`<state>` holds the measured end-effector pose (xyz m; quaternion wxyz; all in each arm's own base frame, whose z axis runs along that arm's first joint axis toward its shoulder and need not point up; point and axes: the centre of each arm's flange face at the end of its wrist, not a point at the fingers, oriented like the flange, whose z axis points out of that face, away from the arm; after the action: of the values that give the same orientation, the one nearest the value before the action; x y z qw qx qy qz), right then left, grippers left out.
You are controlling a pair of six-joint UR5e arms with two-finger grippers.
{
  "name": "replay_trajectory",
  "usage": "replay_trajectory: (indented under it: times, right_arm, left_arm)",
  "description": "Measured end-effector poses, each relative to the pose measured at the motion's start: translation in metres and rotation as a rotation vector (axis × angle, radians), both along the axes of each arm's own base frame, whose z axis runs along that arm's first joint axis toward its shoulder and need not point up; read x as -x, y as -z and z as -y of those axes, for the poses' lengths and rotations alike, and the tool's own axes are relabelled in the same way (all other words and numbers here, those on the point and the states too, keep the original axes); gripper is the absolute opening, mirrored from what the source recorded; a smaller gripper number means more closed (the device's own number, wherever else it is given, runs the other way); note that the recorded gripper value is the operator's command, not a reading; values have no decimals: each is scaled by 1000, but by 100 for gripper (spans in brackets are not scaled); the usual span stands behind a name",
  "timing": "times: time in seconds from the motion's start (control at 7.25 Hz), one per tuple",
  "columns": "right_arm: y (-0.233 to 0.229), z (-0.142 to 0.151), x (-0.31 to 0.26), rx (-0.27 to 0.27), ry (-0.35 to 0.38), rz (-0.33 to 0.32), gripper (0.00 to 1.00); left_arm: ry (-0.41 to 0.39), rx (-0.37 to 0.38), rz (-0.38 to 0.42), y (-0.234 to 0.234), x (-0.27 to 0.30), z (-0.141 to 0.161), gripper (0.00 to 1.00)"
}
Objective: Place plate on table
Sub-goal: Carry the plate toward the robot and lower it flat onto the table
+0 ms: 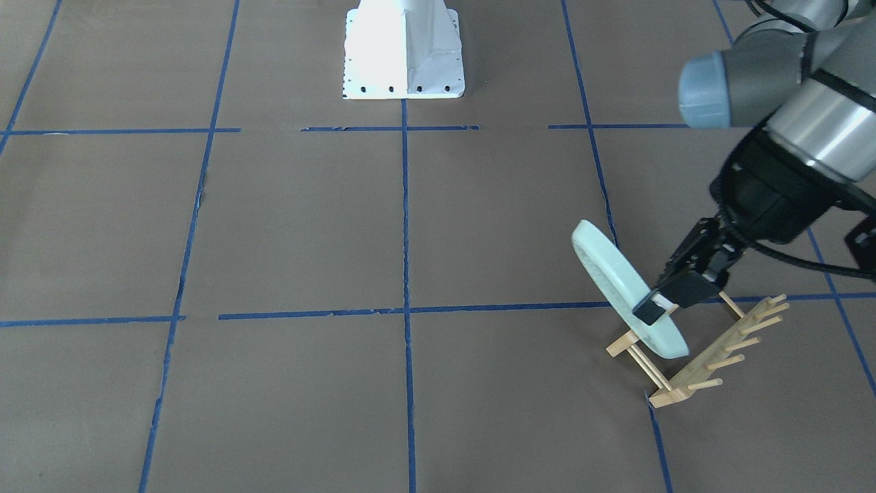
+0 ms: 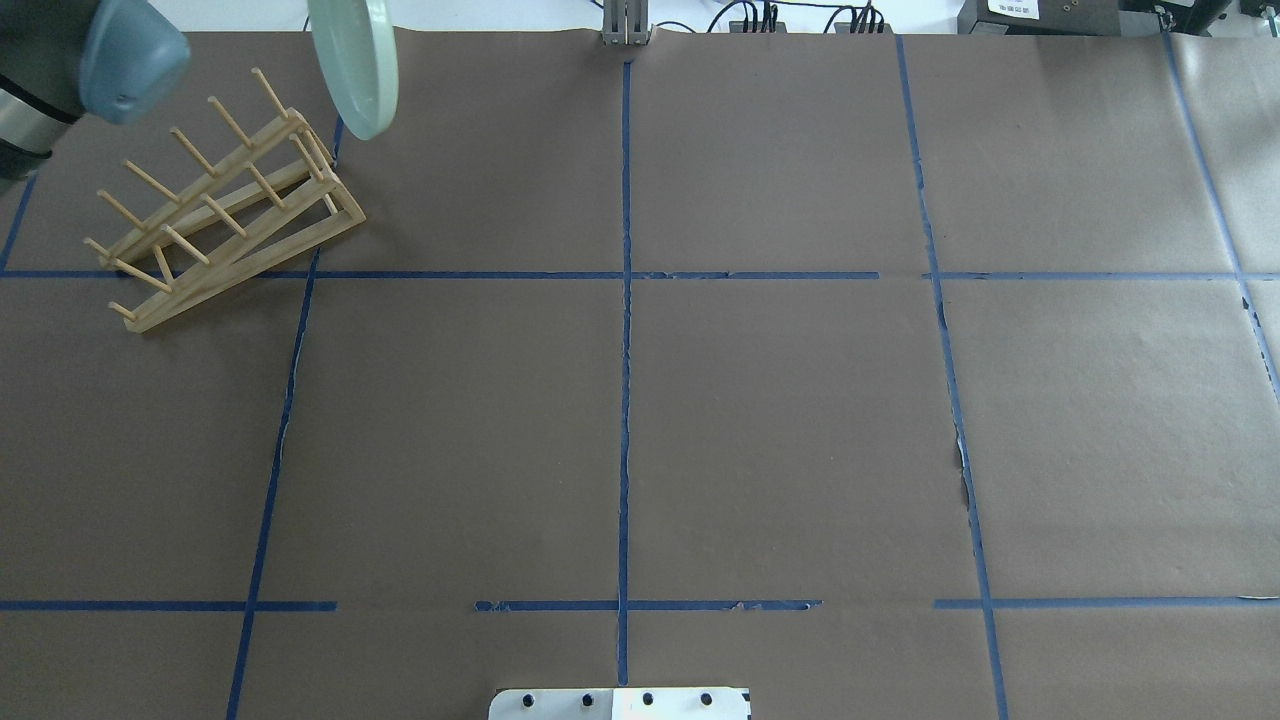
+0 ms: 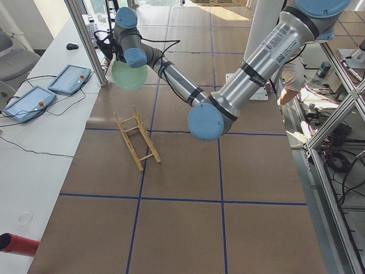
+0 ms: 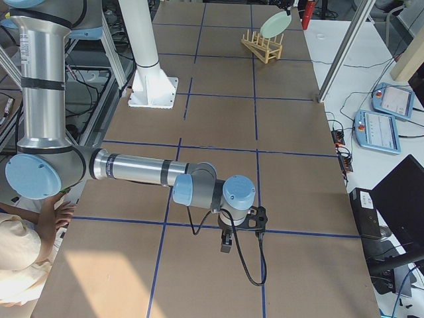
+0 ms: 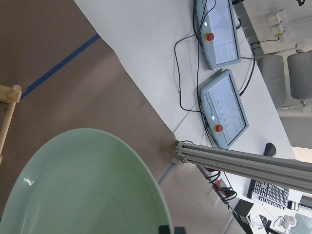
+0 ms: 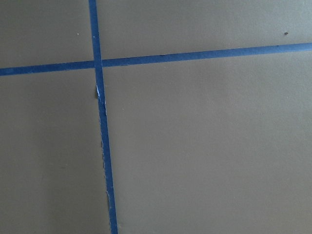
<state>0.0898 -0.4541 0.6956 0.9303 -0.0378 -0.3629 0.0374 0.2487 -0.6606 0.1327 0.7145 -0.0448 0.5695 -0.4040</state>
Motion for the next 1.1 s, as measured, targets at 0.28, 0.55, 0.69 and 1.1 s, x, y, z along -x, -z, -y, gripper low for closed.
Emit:
replay_trajectory:
  times: [0.28, 0.55, 0.69, 1.1]
  right_arm:
    - [0, 0, 0, 0, 0, 0, 100]
    - [0, 0, 0, 0, 0, 0, 100]
    - [0, 0, 0, 0, 0, 0, 100]
    - [0, 0, 0, 0, 0, 0, 100]
  left_arm:
    - [-85, 36, 258, 27, -122, -38, 0]
    - [-259, 51, 585, 1, -226, -99, 0]
    - [-360, 64, 719, -24, -272, -131, 0]
    - [-500, 76, 886, -73, -342, -187, 18]
